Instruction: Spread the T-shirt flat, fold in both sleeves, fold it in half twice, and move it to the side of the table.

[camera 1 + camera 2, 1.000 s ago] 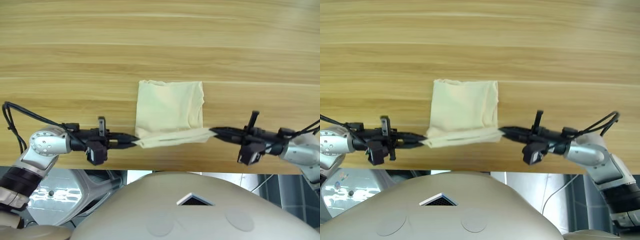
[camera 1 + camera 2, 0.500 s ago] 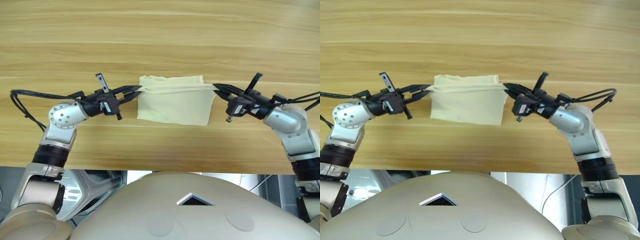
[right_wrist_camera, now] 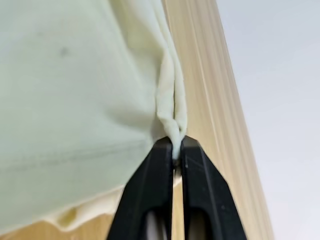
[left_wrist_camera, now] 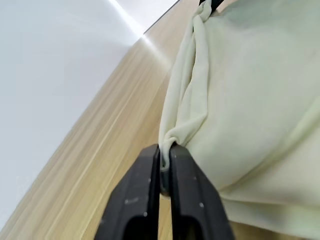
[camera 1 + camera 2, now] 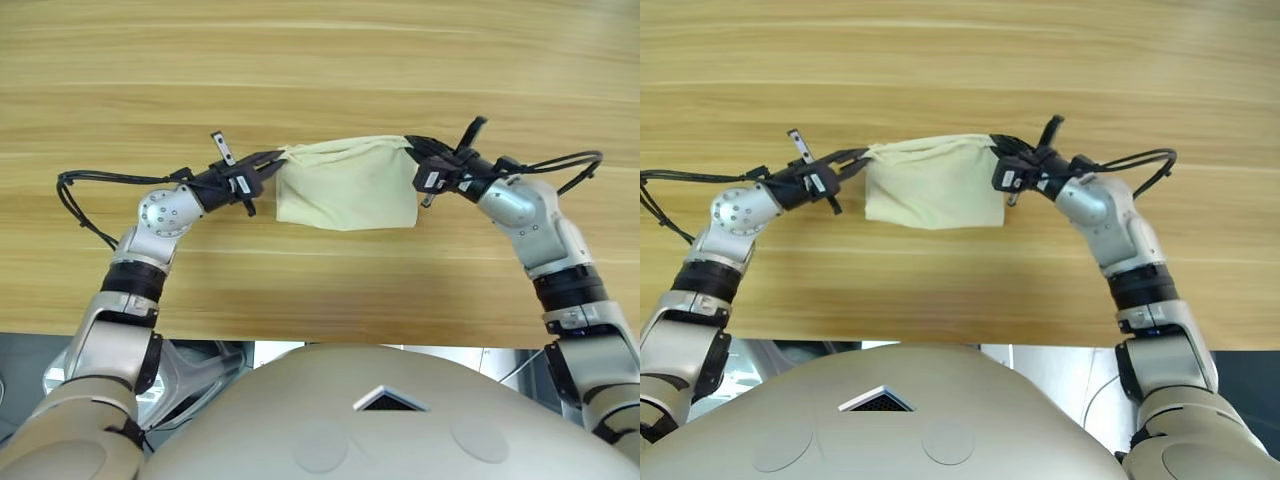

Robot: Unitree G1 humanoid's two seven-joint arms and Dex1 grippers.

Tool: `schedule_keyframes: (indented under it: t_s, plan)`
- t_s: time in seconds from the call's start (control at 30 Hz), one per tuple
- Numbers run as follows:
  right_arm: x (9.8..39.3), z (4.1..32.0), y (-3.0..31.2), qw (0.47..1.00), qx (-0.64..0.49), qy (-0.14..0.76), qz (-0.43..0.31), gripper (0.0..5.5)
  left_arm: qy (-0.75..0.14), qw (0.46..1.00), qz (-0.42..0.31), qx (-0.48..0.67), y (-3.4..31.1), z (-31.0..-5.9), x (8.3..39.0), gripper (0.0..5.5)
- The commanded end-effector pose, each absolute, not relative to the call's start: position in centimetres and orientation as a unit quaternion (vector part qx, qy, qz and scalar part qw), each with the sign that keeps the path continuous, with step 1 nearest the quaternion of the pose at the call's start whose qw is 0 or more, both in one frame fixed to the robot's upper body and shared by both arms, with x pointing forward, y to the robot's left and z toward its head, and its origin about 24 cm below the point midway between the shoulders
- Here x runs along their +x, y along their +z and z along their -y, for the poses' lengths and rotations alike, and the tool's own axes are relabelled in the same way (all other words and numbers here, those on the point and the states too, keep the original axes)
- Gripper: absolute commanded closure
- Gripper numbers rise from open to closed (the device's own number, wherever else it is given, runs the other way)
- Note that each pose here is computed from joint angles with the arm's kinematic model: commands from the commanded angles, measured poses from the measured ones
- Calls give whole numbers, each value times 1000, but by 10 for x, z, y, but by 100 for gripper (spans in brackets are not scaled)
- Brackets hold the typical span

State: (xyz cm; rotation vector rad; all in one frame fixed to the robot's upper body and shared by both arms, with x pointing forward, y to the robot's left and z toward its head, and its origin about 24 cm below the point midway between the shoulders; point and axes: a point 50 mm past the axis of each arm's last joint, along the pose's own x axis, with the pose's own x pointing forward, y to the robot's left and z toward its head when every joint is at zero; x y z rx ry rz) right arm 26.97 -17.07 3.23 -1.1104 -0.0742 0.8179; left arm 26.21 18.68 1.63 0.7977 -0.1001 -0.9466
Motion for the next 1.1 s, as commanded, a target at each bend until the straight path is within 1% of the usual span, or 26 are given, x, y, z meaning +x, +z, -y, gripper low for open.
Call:
schedule_keyframes:
  t_s: [0.03, 0.17, 0.37, 0.43, 0.5, 0.57, 0.6, 0.67, 0.8, 0.87, 1.03, 1.1]
  plan:
    - [283, 165, 19, 769, -522, 369, 18, 546, -428, 809, 11, 402, 3, -185, 274, 537]
    - [285, 165, -5, 765, -527, 370, -24, 546, -413, 806, -30, 422, -13, -184, 281, 537]
    - [282, 170, -34, 756, -536, 365, -86, 546, -398, 799, -50, 448, -24, -180, 287, 537]
    - [279, 171, -42, 755, -531, 371, -105, 546, -402, 797, -58, 448, -26, -177, 288, 537]
    - [277, 173, -45, 765, -515, 369, -116, 546, -424, 793, -72, 431, -31, -175, 284, 537]
    - [277, 175, -43, 781, -491, 367, -119, 546, -445, 790, -80, 413, -33, -172, 280, 496]
    - [276, 175, -42, 787, -479, 370, -117, 510, -453, 795, -82, 395, -33, -171, 278, 478]
    - [273, 177, -40, 798, -457, 376, -113, 484, -445, 813, -82, 367, -30, -170, 282, 450]
    - [272, 181, -23, 849, -364, 375, -77, 433, -403, 850, -101, 324, -26, -176, 291, 398]
    - [275, 184, -16, 871, -320, 366, -66, 403, -373, 872, -105, 299, -23, -180, 296, 370]
    - [289, 196, -6, 922, -211, 316, -71, 326, -267, 929, -108, 231, -12, -193, 314, 300]
    - [296, 202, -4, 939, -172, 289, -76, 299, -239, 945, -109, 195, -8, -197, 318, 276]
